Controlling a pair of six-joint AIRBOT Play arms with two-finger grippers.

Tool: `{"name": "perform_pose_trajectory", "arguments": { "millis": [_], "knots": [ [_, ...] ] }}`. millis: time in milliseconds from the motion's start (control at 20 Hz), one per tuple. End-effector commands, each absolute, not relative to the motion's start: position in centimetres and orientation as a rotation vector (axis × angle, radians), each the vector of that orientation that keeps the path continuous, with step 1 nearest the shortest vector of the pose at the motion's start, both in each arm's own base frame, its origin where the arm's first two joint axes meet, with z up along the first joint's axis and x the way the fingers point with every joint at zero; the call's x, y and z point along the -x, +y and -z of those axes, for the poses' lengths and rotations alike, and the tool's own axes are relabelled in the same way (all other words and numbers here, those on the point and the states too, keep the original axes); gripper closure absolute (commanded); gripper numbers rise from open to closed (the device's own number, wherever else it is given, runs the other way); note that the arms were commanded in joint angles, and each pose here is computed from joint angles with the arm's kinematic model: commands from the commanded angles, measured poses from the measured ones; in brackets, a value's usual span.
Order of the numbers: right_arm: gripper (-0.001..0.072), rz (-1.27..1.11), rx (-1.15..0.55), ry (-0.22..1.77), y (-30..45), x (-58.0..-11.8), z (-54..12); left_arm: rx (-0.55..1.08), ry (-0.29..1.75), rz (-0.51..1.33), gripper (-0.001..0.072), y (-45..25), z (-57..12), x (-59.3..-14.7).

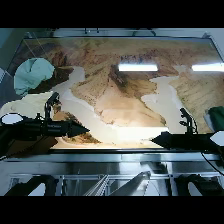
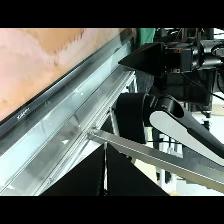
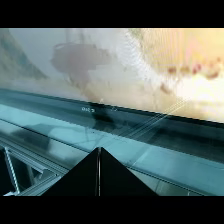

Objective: Fold the shirts.

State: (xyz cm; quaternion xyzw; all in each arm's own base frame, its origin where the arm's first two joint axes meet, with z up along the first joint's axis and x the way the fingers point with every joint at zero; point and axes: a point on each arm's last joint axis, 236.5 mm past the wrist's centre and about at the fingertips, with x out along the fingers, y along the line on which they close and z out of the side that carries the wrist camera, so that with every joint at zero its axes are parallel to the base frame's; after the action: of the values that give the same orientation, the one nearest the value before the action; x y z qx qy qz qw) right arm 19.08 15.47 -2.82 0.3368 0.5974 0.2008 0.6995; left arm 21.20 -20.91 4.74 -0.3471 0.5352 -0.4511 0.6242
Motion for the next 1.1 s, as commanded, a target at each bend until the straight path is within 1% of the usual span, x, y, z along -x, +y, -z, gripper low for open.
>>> {"name": "perform_pose_trajectory", "arguments": {
  "millis": [0,250,300,400,500,550,600,650,750,850,950,1050],
  "knots": [
    [0.0690,-0.449,-0.750,1.333,15.5,-19.0,2.8,0.797,1.228,1.035,0.0689,-20.9,-4.7,-21.2],
    [0.0690,-0.449,-0.750,1.333,15.5,-19.0,2.8,0.804,1.233,1.027,0.0690,-20.9,-4.9,-21.3],
    [0.0690,-0.449,-0.750,1.333,15.5,-19.0,2.8,0.797,1.235,1.013,0.0704,-20.5,-5.2,-21.8],
    [0.0690,-0.449,-0.750,1.333,15.5,-19.0,2.8,0.767,1.196,0.944,0.0708,-18.4,-6.7,-24.3],
    [0.0690,-0.449,-0.750,1.332,15.5,-19.0,2.8,0.704,1.084,0.779,0.0699,-13.7,-8.8,-28.9],
    [0.0690,-0.449,-0.750,1.333,15.5,-19.0,2.8,0.644,1.008,0.668,0.0437,-10.2,-9.9,-31.4],
    [0.0690,-0.449,-0.750,1.333,15.5,-19.0,2.8,0.598,0.928,0.546,0.0241,-6.6,-11.1,-33.8],
    [0.0690,-0.449,-0.750,1.332,15.5,-19.0,2.8,0.560,0.823,0.407,-0.0013,-2.4,-12.7,-36.3],
    [0.0690,-0.449,-0.755,1.326,15.5,-19.2,2.7,0.532,0.619,0.166,-0.0013,5.7,-16.0,-39.7],
    [0.0690,-0.446,-0.757,1.322,15.5,-19.3,2.7,0.542,0.501,-0.010,-0.0013,13.2,-17.5,-41.8],
    [0.0690,-0.447,-0.759,1.321,15.6,-19.3,2.7,0.588,0.513,-0.086,-0.0013,18.5,-15.7,-43.2],
    [0.0690,-0.462,-0.798,1.308,16.1,-19.6,2.1,0.650,0.567,-0.117,-0.0013,22.5,-12.1,-44.6]
  ]
}}
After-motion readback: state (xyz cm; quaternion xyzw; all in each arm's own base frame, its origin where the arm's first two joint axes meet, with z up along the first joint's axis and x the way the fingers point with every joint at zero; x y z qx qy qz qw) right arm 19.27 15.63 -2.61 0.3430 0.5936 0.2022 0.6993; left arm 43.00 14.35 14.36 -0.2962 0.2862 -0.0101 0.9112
